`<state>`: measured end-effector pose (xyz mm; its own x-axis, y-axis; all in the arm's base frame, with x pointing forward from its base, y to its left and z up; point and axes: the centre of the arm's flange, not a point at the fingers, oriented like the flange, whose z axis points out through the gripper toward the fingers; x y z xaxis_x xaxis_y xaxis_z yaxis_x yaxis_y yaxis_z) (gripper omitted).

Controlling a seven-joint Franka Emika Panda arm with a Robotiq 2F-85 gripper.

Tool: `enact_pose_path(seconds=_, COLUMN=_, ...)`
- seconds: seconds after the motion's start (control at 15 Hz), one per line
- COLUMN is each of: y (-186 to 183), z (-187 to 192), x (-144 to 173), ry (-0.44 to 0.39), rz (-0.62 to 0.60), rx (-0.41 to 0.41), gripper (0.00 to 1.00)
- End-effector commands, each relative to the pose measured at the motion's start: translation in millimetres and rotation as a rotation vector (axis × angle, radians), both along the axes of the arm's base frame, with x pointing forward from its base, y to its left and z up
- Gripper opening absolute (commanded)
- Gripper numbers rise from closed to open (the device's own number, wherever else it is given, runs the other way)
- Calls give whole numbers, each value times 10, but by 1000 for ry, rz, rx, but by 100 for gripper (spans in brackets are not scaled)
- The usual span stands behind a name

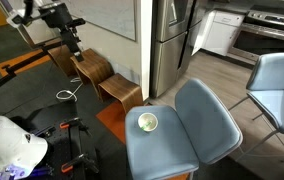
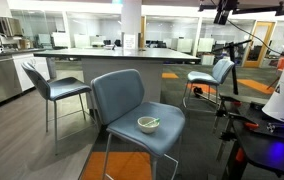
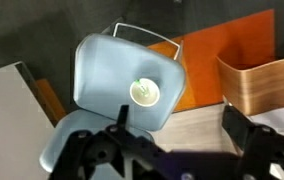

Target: Remove the marker from the bowl and put it on the chair

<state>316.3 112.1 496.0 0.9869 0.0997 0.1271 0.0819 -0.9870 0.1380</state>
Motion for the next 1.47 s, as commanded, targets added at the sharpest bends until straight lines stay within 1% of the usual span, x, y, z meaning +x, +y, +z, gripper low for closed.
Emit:
enact_pose_path(seconds=0.0, y=-125, z=-357, x=287, ry=3, rz=-9, rx=18, gripper=100)
enact_pose_path(seconds=0.2, y=-208, z=-740, x=479, ry=25, rz=-21, rx=33, gripper=100)
enact_pose_path(seconds=0.67, y=-175, z=-1653, x=836, ry=89, rz=-18, rx=49, gripper=100)
enact_pose_path(seconds=0.73, y=-185, z=-1793, x=902, ry=100, rz=-36, rx=46, gripper=100)
enact_pose_path(seconds=0.87, y=-243, z=-2068, x=1002, ry=112, rz=-33, rx=67, gripper=100)
enact_pose_path(seconds=1.0, y=-315, z=-2381, x=1112, ry=131, rz=14, rx=88, gripper=100)
enact_pose_path(seconds=1.2, y=-378, z=-2864, x=1298, ry=175, rz=131, rx=107, gripper=100)
enact_pose_path(seconds=1.4, y=-407, z=-3360, x=1540, ry=237, rz=248, rx=101, gripper=100)
